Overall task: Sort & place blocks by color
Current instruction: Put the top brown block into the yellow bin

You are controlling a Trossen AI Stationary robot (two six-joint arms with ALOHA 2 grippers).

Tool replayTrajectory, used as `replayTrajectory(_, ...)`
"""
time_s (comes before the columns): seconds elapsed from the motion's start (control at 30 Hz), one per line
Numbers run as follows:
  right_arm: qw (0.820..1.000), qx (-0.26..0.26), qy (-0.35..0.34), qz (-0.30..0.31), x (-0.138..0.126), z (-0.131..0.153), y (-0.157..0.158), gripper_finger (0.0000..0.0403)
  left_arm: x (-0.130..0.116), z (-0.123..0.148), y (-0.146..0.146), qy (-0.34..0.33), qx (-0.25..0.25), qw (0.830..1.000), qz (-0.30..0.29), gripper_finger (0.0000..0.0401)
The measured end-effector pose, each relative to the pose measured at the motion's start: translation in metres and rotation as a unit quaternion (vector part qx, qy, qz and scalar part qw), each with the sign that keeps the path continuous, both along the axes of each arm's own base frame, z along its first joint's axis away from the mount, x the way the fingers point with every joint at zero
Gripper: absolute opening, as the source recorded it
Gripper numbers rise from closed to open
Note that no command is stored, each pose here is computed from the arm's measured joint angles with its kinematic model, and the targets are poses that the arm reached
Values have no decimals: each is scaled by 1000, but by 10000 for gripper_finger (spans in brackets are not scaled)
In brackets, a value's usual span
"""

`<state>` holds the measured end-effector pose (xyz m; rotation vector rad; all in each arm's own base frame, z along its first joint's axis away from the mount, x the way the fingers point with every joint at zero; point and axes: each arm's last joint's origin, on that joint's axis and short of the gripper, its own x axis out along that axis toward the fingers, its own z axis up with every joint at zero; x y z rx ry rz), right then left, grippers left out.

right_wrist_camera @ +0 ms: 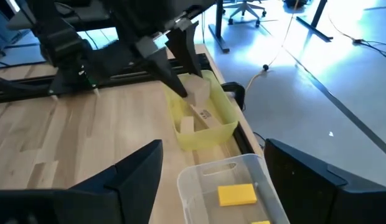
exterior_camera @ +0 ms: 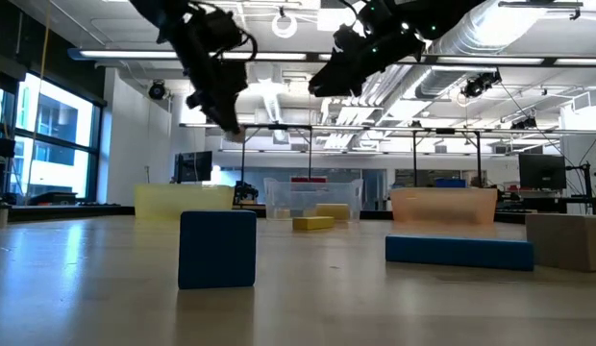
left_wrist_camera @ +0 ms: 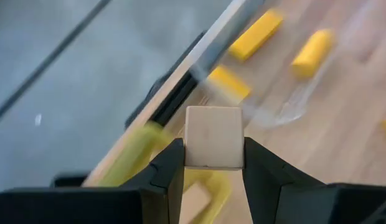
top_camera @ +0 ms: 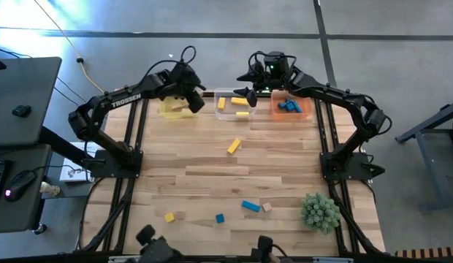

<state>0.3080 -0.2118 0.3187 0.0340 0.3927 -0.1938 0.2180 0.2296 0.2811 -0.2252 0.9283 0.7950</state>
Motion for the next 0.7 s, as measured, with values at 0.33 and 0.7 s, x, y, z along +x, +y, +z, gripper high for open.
replayTrajectory(0.33,1000,0,1,-4,-2,0,-3,267,-25,-42,24,44,-105,986,118,103)
replayTrajectory(0.7,1000,2,4,-5,-2,-1,-3,267,-22,-82,39,84,-161,974,137,103)
